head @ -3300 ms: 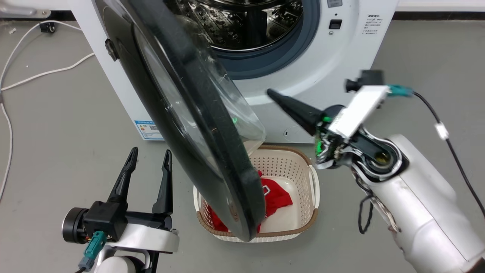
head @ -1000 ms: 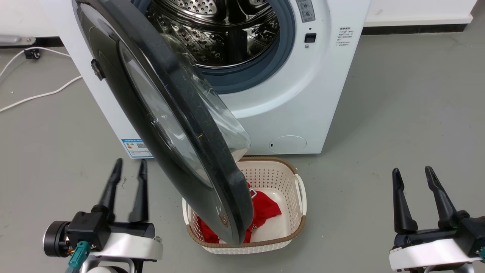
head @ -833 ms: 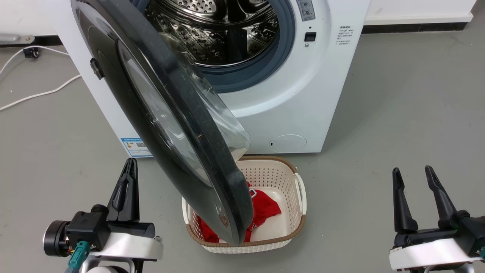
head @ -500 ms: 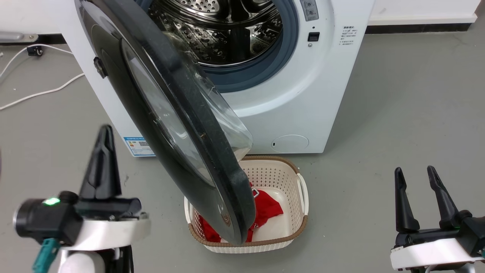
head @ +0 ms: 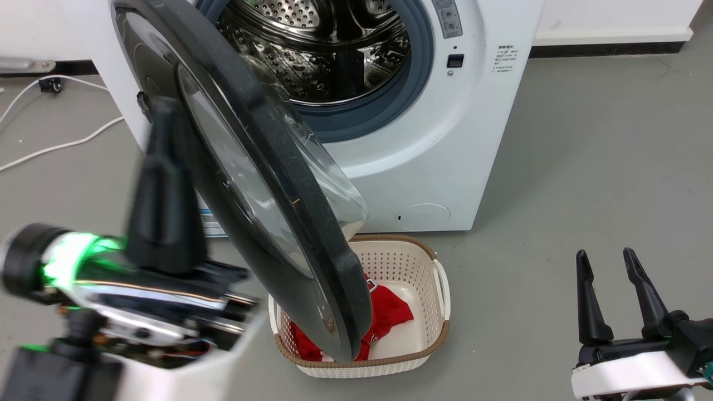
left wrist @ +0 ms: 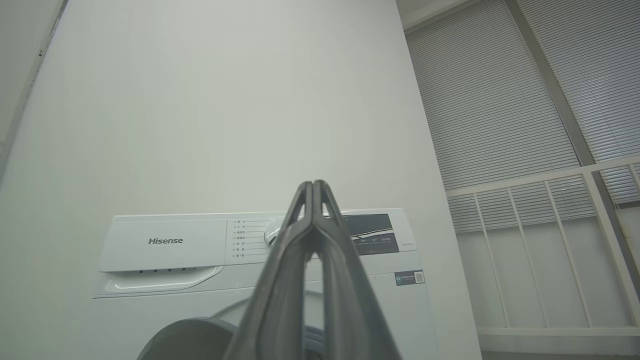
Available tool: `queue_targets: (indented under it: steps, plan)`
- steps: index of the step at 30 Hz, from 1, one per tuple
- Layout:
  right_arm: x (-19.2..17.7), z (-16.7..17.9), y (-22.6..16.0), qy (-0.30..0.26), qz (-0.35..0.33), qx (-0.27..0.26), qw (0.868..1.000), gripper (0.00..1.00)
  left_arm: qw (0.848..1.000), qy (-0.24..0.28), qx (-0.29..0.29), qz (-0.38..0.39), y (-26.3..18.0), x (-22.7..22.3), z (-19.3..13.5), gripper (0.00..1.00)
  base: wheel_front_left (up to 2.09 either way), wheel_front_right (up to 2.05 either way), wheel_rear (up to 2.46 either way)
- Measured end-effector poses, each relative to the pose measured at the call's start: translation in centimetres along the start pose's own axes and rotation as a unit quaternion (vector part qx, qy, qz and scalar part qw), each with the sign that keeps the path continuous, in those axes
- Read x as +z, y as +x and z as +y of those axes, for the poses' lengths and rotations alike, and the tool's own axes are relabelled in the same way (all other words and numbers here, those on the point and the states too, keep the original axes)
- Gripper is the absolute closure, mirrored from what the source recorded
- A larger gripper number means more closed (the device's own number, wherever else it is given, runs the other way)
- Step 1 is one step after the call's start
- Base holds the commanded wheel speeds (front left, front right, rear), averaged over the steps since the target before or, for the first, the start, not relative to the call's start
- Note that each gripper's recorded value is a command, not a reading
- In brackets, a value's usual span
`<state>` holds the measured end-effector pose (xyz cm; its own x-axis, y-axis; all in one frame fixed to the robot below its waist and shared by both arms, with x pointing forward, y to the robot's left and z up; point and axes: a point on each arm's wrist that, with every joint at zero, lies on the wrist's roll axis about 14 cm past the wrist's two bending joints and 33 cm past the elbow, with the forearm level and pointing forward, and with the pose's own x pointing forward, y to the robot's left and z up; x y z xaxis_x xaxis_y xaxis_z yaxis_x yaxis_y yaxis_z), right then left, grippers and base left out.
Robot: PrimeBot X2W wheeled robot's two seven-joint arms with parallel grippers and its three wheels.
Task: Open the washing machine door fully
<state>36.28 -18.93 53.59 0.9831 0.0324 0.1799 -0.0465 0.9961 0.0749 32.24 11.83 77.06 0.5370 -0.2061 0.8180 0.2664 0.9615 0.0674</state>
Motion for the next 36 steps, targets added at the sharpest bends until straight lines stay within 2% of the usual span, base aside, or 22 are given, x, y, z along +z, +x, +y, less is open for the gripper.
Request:
queue_targets:
  steps: [6, 9, 14, 19, 24, 36]
  plan:
    - [0.1, -0.2, -0.3, 0.0, -0.001, -0.003, 1.0, 0.0, 0.992, -0.098, -0.079, 0.027, -0.8, -1.2, -6.6, 1.0, 0.0, 0.0, 0.0]
    - [0.1, -0.2, -0.4, 0.001, 0.0, -0.003, 1.0, 0.0, 0.979, -0.144, -0.111, 0.089, -3.1, -3.7, -9.5, 1.0, 0.0, 0.0, 0.0]
    - [-0.2, 0.0, -0.5, 0.002, 0.004, -0.001, 1.0, 0.0, 0.949, -0.194, -0.137, 0.208, -8.3, -8.3, -12.7, 1.0, 0.0, 0.0, 0.0]
    - [-0.5, 0.1, -0.5, 0.006, 0.009, -0.001, 1.0, 0.0, 0.919, -0.208, -0.138, 0.304, -12.9, -11.8, -13.8, 1.0, 0.0, 0.0, 0.0]
    - [-1.0, 0.1, -0.6, 0.008, 0.016, 0.0, 1.0, 0.0, 0.899, -0.21, -0.141, 0.358, -15.6, -14.3, -14.4, 1.0, 0.0, 0.0, 0.0]
    - [-1.8, -0.3, -1.0, 0.016, 0.03, -0.01, 0.999, 0.0, 0.901, -0.182, -0.114, 0.377, -14.7, -18.2, -12.9, 1.0, 0.0, 0.0, 0.0]
